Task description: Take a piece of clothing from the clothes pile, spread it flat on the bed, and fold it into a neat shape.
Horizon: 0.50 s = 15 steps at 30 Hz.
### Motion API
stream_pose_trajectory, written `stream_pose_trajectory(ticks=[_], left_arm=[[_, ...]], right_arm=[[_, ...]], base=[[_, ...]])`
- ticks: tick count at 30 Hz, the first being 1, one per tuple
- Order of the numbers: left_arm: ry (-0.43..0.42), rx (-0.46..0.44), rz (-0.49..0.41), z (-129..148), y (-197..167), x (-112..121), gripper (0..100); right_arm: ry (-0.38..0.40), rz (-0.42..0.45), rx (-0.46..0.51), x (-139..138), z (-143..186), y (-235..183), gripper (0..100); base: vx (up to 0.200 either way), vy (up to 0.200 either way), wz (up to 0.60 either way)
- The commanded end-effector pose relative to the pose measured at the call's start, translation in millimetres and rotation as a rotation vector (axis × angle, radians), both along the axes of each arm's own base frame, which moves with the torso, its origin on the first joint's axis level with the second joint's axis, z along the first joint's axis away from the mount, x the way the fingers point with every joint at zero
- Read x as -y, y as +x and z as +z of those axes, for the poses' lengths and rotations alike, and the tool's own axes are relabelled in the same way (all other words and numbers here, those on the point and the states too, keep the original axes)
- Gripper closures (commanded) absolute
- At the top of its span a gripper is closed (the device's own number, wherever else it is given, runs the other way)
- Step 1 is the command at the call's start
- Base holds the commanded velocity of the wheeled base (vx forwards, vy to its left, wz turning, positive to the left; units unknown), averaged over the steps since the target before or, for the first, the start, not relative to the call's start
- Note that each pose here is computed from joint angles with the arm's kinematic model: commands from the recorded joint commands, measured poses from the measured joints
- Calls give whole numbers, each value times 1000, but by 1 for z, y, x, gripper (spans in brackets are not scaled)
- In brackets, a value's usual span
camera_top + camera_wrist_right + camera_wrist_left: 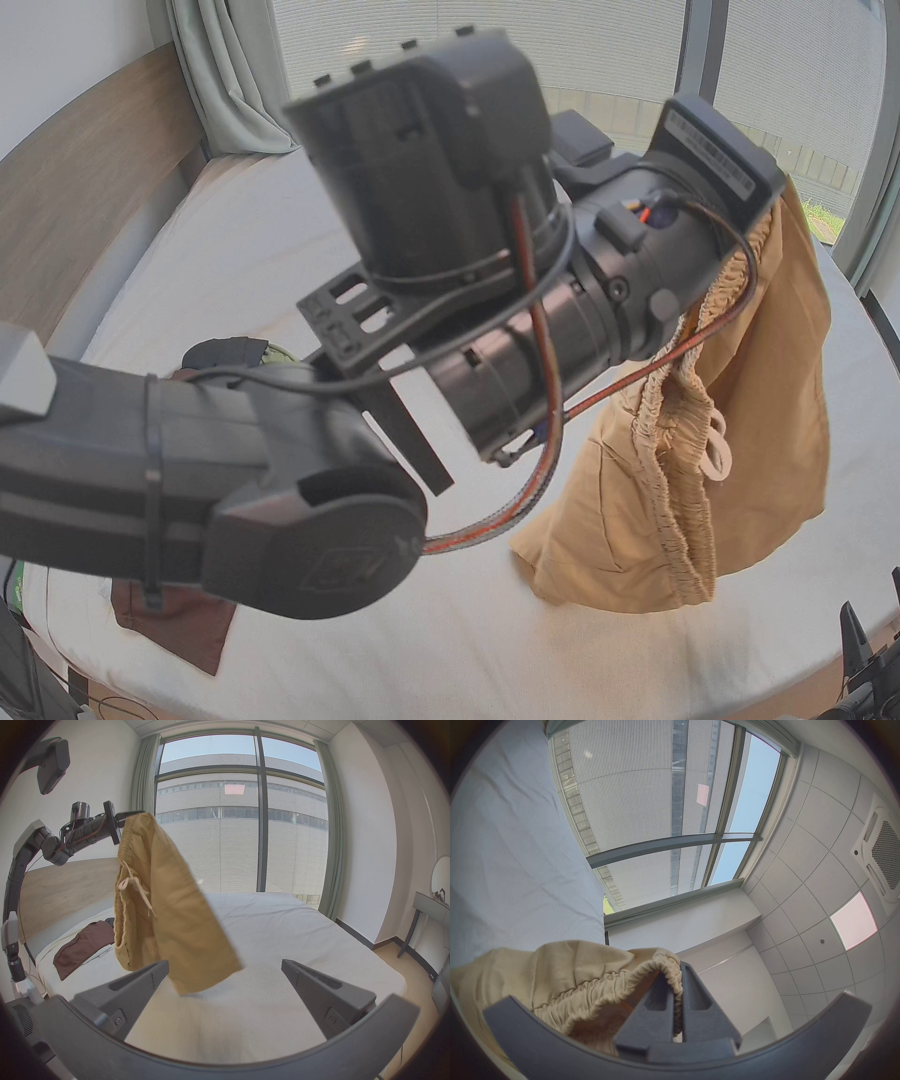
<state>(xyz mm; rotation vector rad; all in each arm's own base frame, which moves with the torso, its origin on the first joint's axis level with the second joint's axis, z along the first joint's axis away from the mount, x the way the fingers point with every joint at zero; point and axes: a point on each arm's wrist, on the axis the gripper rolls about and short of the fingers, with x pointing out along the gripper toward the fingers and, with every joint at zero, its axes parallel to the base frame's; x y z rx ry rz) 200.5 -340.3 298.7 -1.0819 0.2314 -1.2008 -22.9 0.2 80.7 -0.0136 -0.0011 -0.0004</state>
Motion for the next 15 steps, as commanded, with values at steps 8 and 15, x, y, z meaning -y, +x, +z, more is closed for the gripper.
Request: stream_pose_trajectory(ticks=[8, 15], left_arm=[[295, -71, 182, -76, 33, -89, 100], [424, 4, 225, -136, 49, -133, 100]], right_arm=[[0, 0, -9, 0, -5, 1, 0], [0, 0, -10, 0, -5, 1, 0]], base=[[0, 0, 0], [0, 0, 0]])
